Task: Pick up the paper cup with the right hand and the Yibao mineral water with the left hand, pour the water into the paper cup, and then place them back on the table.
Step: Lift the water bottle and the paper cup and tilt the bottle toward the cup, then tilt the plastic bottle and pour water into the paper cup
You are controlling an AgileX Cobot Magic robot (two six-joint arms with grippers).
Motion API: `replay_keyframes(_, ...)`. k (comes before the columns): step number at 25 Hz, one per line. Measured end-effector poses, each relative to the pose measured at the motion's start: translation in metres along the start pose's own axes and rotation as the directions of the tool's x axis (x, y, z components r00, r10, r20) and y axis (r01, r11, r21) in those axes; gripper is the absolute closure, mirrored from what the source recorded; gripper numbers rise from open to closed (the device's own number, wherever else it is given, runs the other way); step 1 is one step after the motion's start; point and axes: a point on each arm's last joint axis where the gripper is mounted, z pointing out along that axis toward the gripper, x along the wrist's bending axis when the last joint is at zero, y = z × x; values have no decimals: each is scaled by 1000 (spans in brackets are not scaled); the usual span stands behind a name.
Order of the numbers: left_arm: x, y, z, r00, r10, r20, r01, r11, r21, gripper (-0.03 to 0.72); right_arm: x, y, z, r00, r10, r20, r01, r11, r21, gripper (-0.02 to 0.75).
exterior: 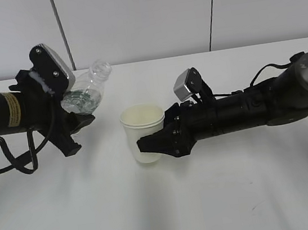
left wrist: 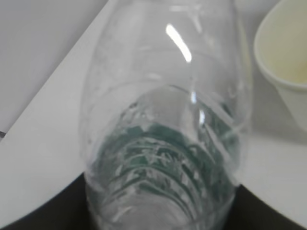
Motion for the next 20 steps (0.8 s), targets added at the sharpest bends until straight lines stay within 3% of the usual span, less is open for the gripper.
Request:
replay_keyframes(7,-10,4,1,997,82,13,-83,994,71,312,-4,8,4,999,15,-29,-14,999,29,196)
replay_keyframes(12,-8,16,4,983,185,-10,-182,972,146,326,-4,10,5,999,19,-42,-17,999,43,196)
replay_keyframes(20,-7,27,5,957,291,-16,-285,944,167,335,-4,9,5,999,21,-45,-19,999,50,196)
